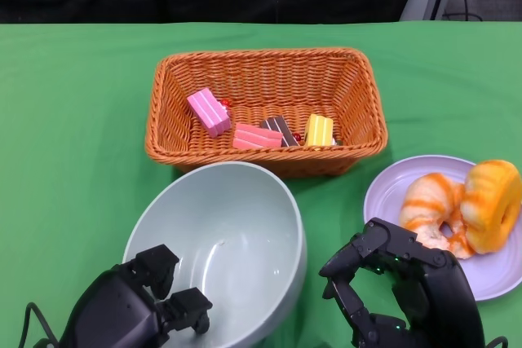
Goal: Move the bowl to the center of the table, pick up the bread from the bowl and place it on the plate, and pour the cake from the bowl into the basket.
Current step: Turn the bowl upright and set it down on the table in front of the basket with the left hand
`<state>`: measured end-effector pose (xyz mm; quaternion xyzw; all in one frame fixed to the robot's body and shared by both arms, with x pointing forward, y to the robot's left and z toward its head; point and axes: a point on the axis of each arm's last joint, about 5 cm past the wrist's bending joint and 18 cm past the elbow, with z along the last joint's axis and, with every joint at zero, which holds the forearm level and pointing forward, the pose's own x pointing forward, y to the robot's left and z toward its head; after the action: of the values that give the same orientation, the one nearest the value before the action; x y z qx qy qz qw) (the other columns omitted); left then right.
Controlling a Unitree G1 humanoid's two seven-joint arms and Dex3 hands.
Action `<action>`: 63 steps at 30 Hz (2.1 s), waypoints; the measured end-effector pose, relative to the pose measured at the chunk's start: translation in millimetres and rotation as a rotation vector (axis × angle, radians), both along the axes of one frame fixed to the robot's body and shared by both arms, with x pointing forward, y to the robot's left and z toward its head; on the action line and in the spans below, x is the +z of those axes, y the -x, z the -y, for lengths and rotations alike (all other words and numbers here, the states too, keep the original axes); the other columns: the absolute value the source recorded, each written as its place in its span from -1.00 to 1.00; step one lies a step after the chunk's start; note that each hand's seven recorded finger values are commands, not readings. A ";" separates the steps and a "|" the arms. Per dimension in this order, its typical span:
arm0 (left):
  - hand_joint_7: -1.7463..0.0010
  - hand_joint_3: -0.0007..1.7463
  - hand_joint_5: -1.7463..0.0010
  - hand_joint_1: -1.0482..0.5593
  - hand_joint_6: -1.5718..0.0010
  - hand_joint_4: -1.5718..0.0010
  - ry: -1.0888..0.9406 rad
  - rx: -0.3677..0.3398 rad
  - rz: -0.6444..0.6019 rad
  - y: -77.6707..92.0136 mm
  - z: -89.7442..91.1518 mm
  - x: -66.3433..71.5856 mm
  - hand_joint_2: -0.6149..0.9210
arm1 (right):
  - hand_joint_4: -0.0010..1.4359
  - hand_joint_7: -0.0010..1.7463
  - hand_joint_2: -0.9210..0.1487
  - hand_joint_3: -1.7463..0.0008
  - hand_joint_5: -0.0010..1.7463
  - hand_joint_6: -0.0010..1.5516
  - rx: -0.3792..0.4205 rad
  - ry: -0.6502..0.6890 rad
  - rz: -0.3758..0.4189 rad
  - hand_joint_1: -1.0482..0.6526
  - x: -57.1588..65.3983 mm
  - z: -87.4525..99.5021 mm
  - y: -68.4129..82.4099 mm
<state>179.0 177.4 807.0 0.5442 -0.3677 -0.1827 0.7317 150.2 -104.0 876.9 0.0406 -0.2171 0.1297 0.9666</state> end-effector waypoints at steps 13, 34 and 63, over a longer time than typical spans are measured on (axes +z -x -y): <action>1.00 -0.96 0.82 -0.51 0.12 0.23 0.034 0.007 0.020 -1.0 3.3 2.4 1.00 | 0.12 0.37 -0.17 -0.13 0.61 0.00 0.002 0.006 -0.012 0.02 -3.1 0.1 0.3; 0.98 -0.76 0.97 -1.00 0.93 0.92 0.151 0.121 0.049 4.3 9.9 24.7 1.00 | 0.15 0.38 -0.19 -0.13 0.62 0.01 -0.004 0.031 -0.019 0.05 -7.0 -1.8 -0.1; 1.00 -1.00 1.00 -0.70 0.80 0.89 0.077 0.276 0.151 2.9 10.4 23.2 0.91 | 0.14 0.38 -0.18 -0.15 0.64 0.01 -0.005 0.021 -0.012 0.03 -7.1 -3.9 0.1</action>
<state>176.1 167.0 830.2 0.5733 -0.3503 -0.0248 0.7403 150.1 -100.0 869.9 0.0309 -0.2101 0.1292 0.9686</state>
